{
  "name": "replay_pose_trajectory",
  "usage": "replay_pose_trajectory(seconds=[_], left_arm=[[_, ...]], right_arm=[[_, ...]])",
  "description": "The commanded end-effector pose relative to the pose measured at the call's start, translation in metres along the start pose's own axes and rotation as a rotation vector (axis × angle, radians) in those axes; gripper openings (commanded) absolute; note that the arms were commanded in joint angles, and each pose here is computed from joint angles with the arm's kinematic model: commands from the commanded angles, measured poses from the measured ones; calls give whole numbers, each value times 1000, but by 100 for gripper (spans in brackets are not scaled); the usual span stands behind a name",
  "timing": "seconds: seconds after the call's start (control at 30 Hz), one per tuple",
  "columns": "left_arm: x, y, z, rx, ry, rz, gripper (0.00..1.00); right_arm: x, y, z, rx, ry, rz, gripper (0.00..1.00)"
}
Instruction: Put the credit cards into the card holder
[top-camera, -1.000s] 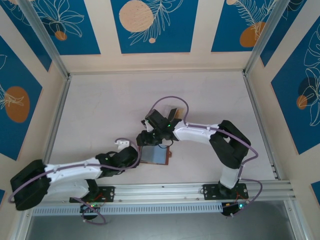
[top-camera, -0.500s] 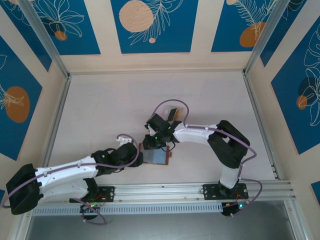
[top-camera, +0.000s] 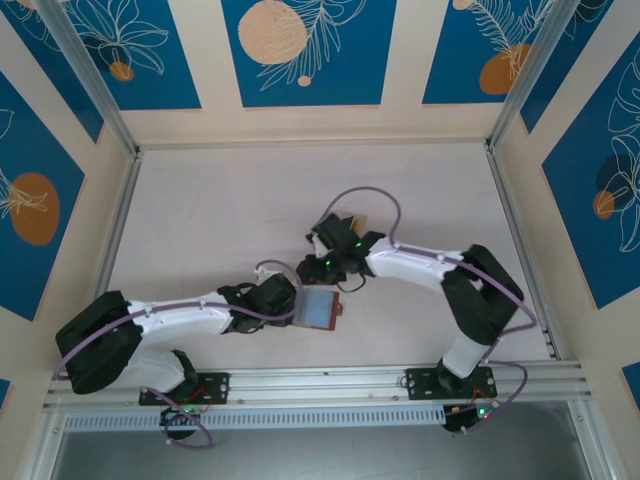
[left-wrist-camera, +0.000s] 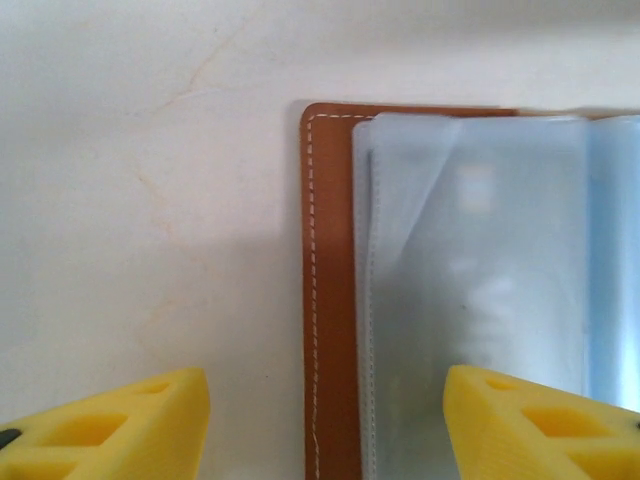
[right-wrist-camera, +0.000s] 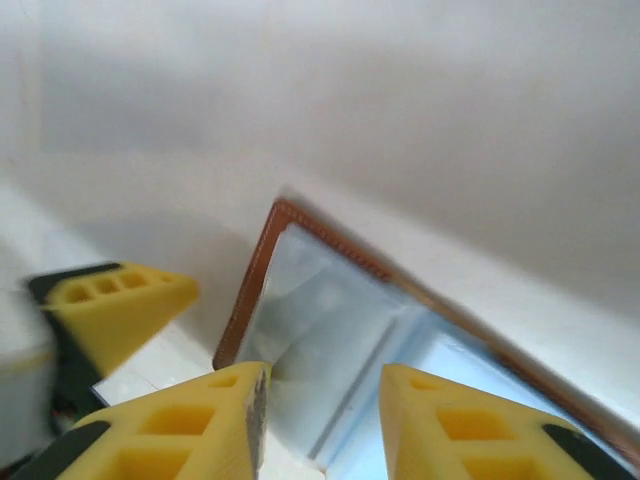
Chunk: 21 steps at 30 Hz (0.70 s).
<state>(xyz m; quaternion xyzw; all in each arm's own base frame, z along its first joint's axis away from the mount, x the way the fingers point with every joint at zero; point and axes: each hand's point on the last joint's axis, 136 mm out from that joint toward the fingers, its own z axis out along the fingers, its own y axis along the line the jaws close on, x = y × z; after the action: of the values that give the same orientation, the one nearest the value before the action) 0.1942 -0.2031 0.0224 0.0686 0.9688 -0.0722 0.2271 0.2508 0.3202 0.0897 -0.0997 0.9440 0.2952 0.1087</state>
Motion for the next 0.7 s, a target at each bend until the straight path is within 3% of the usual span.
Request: replay_pose_trajectory(seconds=[0.0,0.13,0.27,0.43,0.67], left_arm=[[-6,-3,8,-8,-5,35,60],[6,-2,20,-5,30,36,55],[18,1,28,5,53,20,53],[26,3,31,9,65,10,52],[26,2,30,17,59,5,51]], right_arm=[[-13,-33,-35,121,-51,31,39],[-42,-84,-65,297,-135,120,46],[-68,-121,-75,367,-162,207,48],[-95,-138,-77,358,-190,256,48],[-111,-153,-56,379,-139,280,42]])
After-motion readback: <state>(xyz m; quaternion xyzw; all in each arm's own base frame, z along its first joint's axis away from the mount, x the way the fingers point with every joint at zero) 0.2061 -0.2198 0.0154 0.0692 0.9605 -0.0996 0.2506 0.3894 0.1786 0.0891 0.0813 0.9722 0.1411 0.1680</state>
